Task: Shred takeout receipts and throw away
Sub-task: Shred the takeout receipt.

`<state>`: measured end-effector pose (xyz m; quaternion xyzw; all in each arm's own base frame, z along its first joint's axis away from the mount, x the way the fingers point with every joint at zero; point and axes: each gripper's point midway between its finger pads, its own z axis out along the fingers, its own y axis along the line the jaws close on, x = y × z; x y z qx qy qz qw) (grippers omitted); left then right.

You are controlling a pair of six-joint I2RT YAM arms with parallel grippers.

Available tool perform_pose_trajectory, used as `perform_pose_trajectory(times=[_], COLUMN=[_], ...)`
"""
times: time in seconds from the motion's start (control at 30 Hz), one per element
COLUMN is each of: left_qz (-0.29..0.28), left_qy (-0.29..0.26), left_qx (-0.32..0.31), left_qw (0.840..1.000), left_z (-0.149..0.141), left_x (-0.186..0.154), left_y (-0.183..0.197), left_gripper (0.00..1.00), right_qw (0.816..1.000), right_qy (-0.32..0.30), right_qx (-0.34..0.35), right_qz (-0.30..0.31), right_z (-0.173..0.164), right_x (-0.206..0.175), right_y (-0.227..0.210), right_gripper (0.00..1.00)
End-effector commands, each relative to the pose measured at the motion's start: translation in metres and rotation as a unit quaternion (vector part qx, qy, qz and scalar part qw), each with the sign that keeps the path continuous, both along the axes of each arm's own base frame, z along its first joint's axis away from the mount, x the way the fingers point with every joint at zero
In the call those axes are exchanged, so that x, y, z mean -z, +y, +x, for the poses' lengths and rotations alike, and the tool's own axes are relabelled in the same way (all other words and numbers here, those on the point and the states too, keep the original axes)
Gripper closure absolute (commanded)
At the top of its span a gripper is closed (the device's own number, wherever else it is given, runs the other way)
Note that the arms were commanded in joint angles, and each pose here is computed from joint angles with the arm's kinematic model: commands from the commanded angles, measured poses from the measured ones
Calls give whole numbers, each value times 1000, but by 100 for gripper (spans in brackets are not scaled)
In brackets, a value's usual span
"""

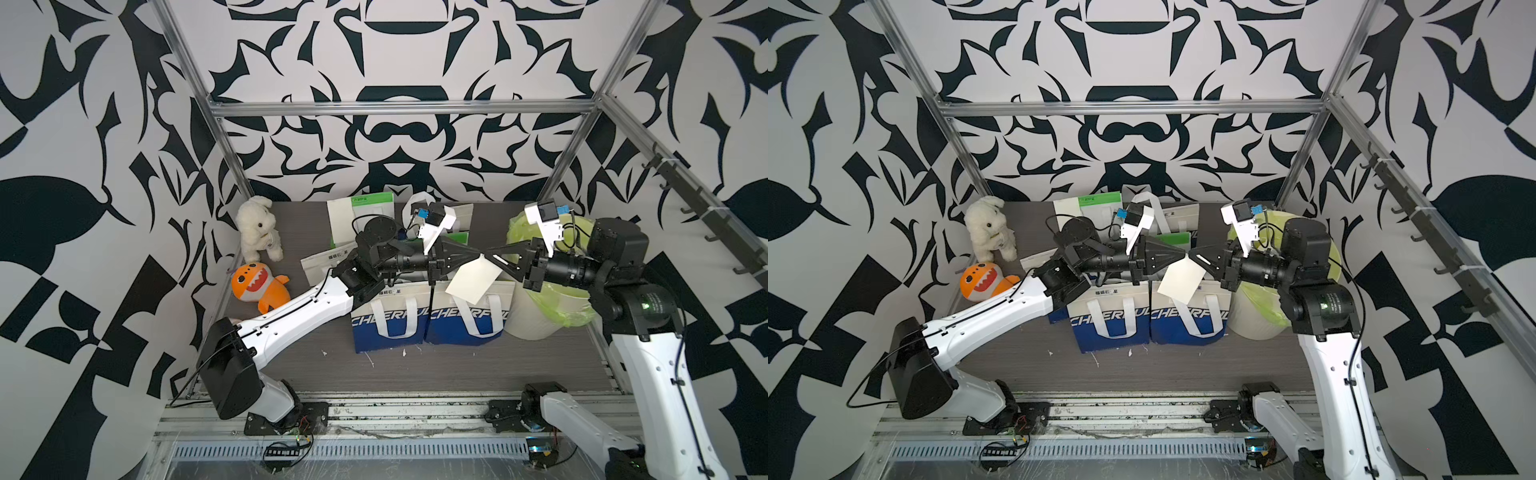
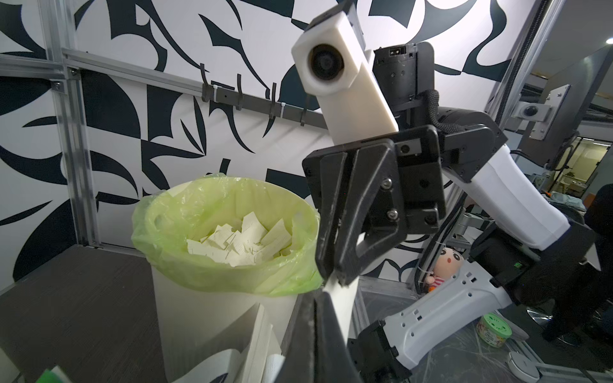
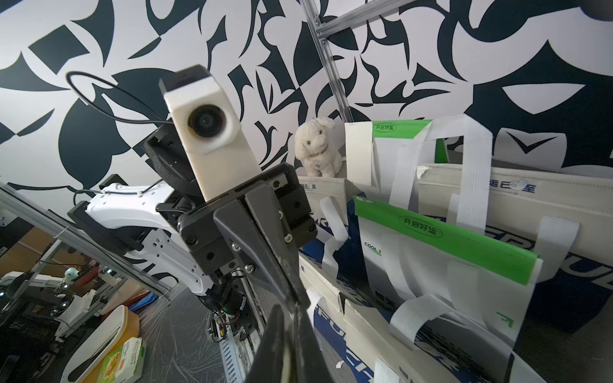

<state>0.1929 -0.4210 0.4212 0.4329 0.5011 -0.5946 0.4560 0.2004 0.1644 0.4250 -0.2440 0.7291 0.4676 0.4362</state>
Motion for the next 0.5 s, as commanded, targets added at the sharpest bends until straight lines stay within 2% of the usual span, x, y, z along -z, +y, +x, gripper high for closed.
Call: perform_pose_trajectory(times=[0.0,0.07,0.1,0.13,0.17,0.2,0.27,0.47], left_qz=[-16,-16,-16,-16,-16,-14,-14,-17], left_qy=[-21,-21,-20,-20,-21,-20,-20,-15], left_qx=[-1,-2,-4,-5,-6,-4,-1,6], left_qw=[1000,1000,1000,1000,1000,1000,1000,1000], left_z=[-7,-7,-6,-5,-4,-5,-5,-5], left_x=[-18,-18,-18,-17,-17,-15,-15,-14], left_y=[7,7,6,6,6,5,4,1], left_gripper=[100,100,85,62,46,35,30,33], right_qw=[1000,1000,1000,1000,1000,1000,1000,1000], right_qy=[-19,-14,-12,-11,-12,-15,-17,-21], right_qx=[0,10,16,22,25,23,22,11], right_qz=[-2,-4,-4,-5,-5,-4,1,10], right_z=[-3,0,2,3,4,3,2,-3], right_x=[-9,-7,-7,-8,-8,-10,-13,-18], right_y=[0,-1,-2,-3,-4,-3,-3,-1], right_gripper=[100,100,100,100,100,100,100,100])
